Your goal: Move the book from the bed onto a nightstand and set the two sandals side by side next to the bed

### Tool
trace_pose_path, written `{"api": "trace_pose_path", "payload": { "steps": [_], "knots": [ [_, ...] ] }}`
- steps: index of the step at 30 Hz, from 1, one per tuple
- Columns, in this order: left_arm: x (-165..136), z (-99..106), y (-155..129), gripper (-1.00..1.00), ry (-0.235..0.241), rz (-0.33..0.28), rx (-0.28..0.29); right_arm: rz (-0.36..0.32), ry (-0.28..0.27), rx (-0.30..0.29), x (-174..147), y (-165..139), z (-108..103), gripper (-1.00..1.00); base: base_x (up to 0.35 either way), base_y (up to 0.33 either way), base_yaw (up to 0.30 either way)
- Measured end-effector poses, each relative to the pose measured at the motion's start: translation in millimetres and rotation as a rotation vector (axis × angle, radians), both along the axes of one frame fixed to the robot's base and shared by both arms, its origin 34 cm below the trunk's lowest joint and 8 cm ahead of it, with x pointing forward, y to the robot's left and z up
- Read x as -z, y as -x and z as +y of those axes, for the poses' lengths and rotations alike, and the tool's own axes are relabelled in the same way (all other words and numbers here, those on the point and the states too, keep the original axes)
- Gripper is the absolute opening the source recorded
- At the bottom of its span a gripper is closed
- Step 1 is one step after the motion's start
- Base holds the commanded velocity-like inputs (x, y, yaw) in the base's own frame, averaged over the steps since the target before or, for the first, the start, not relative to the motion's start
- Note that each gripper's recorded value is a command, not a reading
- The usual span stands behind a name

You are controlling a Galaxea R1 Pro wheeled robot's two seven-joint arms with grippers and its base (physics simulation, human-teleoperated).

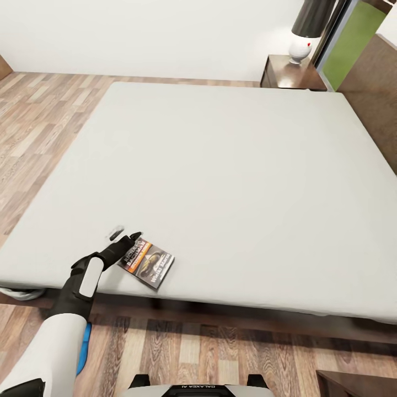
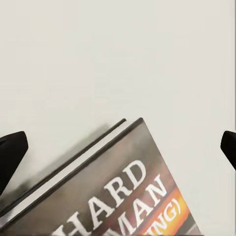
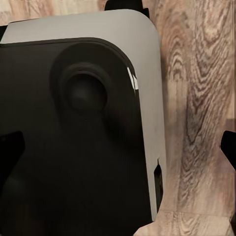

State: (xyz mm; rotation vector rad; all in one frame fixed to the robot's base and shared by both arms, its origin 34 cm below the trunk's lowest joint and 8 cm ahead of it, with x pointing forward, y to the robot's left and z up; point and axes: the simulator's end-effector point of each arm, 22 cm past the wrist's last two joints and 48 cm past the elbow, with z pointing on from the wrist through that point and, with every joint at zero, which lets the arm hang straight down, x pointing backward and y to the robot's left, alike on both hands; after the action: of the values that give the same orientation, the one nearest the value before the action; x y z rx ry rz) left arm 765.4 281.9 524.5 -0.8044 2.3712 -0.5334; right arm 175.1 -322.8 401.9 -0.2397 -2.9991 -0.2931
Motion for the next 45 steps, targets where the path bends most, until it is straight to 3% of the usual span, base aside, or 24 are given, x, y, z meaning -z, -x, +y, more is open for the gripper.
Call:
{"api": "trace_pose_path", "payload": {
  "steps": [45],
  "knots": [
    [-0.3,-1.4,-0.3,1.0,0.003,-0.001,0.0,0.0,0.0,0.0,0.0,0.0,0.0,1.0,0.006,-0.028,0.0]
  ]
}}
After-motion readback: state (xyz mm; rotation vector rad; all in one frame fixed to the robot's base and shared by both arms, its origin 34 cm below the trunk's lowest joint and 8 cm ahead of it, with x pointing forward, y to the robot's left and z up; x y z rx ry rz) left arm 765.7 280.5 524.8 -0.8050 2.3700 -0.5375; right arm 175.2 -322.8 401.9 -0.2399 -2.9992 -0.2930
